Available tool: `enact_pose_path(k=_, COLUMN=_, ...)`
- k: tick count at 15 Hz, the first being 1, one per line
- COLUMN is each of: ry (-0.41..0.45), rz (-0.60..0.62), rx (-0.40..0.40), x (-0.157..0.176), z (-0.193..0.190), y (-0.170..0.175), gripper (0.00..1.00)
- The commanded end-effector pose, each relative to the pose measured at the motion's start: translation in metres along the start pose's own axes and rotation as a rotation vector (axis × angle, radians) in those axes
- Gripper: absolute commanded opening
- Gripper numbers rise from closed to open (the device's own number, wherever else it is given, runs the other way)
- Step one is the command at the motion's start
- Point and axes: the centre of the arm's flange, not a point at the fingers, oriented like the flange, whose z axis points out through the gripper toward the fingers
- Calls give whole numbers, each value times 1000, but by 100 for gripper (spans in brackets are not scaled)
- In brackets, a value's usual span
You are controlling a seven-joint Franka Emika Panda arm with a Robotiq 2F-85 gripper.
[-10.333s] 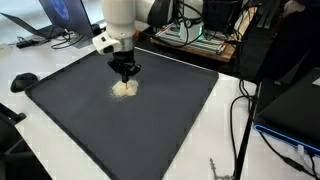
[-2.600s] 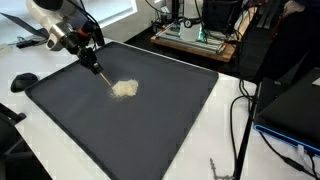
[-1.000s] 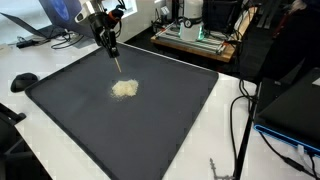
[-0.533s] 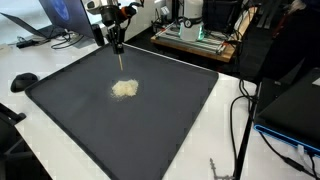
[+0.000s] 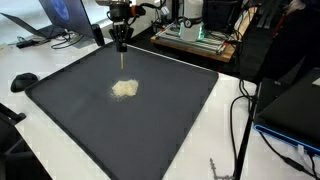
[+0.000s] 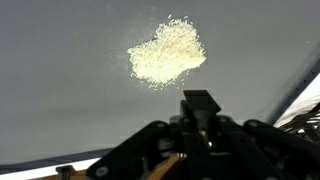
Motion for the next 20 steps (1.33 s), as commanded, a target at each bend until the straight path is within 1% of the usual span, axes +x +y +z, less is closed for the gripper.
enact_pose_path(k=1, ry=22, rz=-79, rx=-61, x=-3, z=-12, y=-27, gripper=3)
enact_pose_path(k=4, ry=13, rz=-148, rx=-90, x=4, z=-13, y=-44, gripper=3)
enact_pose_path(k=10, ry=-63, rz=-257, rx=-171, x=26, z=-14, y=-66, gripper=3)
enact_pose_path(k=14, ry=-155, rz=-335, rx=-216, x=40, z=-11, y=-80, gripper=3)
enact_pose_path(k=17, ry=-228, rz=-367, rx=-250, x=51, z=-8, y=-83, gripper=3)
enact_pose_path(k=20, ry=-303, rz=-391, rx=-272, x=69, z=-10, y=-94, gripper=3)
